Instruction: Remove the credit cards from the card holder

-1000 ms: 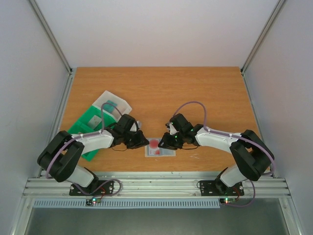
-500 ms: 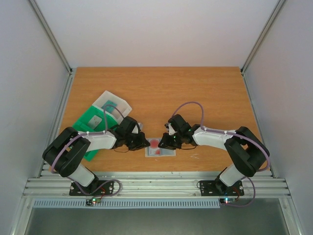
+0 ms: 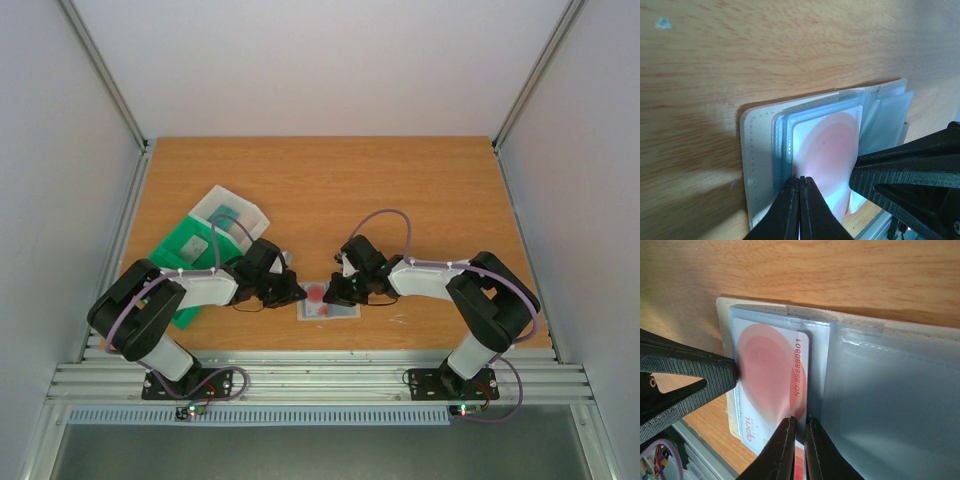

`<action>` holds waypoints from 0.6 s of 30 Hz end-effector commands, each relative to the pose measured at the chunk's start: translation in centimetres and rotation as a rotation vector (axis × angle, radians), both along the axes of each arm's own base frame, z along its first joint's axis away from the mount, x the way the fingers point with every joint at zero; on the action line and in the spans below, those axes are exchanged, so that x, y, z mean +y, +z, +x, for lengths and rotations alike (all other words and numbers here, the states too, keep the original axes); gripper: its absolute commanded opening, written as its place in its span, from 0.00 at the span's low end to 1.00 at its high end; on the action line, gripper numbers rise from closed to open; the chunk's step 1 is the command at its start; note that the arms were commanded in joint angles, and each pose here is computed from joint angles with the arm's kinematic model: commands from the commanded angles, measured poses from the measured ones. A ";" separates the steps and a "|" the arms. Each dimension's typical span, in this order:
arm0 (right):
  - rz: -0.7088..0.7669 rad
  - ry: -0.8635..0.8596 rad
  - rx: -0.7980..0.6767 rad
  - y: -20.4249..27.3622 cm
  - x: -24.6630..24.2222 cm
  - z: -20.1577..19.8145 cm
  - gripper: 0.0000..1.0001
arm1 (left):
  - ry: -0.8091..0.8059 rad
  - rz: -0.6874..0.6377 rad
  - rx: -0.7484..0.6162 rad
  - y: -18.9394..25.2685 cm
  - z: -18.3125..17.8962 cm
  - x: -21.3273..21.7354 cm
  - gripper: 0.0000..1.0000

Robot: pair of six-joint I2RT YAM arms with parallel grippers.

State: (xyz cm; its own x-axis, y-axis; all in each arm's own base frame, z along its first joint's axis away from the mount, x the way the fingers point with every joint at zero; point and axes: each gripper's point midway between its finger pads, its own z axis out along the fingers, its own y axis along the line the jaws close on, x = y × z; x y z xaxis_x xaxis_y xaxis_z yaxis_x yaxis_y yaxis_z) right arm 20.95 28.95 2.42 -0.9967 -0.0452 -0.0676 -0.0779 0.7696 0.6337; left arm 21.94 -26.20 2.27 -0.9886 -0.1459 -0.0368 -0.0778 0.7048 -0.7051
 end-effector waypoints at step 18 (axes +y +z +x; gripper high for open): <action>0.021 -0.040 -0.061 0.1 -0.6 0.0 0.01 | 0.015 0.084 0.026 -2.1 -1.1 1.6 0.11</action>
